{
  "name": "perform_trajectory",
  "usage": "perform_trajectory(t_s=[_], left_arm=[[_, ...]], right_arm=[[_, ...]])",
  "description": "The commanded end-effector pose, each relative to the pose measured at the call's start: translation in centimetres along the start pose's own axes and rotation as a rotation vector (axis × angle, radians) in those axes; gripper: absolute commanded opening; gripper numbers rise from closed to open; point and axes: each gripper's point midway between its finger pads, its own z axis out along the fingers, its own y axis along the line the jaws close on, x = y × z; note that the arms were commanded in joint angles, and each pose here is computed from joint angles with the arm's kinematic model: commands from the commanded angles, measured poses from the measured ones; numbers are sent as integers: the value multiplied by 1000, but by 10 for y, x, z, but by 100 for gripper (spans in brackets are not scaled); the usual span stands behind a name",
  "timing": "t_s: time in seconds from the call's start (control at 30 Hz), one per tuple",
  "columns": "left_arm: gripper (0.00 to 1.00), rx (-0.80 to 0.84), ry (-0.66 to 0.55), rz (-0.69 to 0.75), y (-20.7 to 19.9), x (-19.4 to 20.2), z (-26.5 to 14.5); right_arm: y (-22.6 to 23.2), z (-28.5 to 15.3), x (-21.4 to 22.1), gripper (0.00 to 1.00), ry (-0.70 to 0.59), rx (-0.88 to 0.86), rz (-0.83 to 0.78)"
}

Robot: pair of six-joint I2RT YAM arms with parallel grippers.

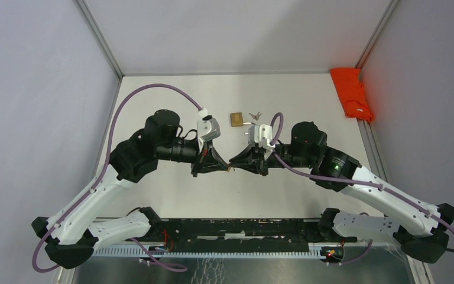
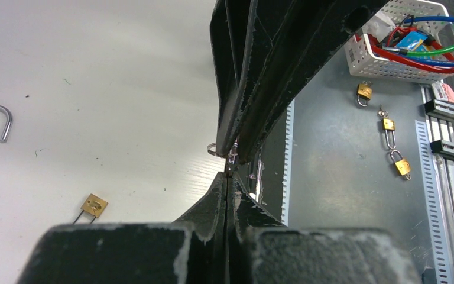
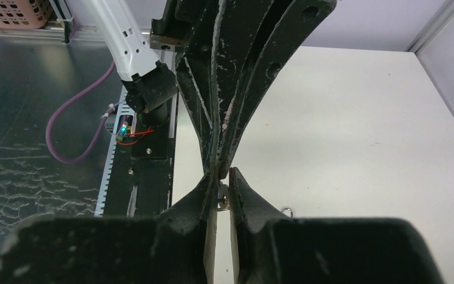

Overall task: Unlock with the key
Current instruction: Pick up the key from the center of the board.

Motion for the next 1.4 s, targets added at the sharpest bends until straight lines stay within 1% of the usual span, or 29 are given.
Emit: perform_trajectory(t_s=[0.0,0.2,0.37,0.53,0.83,0.93,1.1,1.27,1.37], left_arm=[[2,22,-41,71,-7,-14,-6],[2,32,-51,80,-10,-18,-8],[2,29,-61,91,-12,-19,-11],[2,28,-66,99,-14,-20,-13],[2,34,-59,95,-12,-19,-10],[2,38,-58,94,-13,-18,-10],[2,40,-59,99,-13,-19,-10],[2,45,-57,99,-14,-18,-10],[2,47,-56,99,-14,-17,-10]], right_arm=[[6,-1,-7,17,-37,-26,0],[2,3,9,16,-3,-18,11],[-5,3,16,18,11,3,14],[-5,2,22,16,20,-3,23],[1,1,30,23,39,-47,22],[3,2,33,21,45,-57,25],[4,4,36,13,51,-73,28],[3,6,36,9,50,-73,29],[2,8,35,3,44,-74,31]])
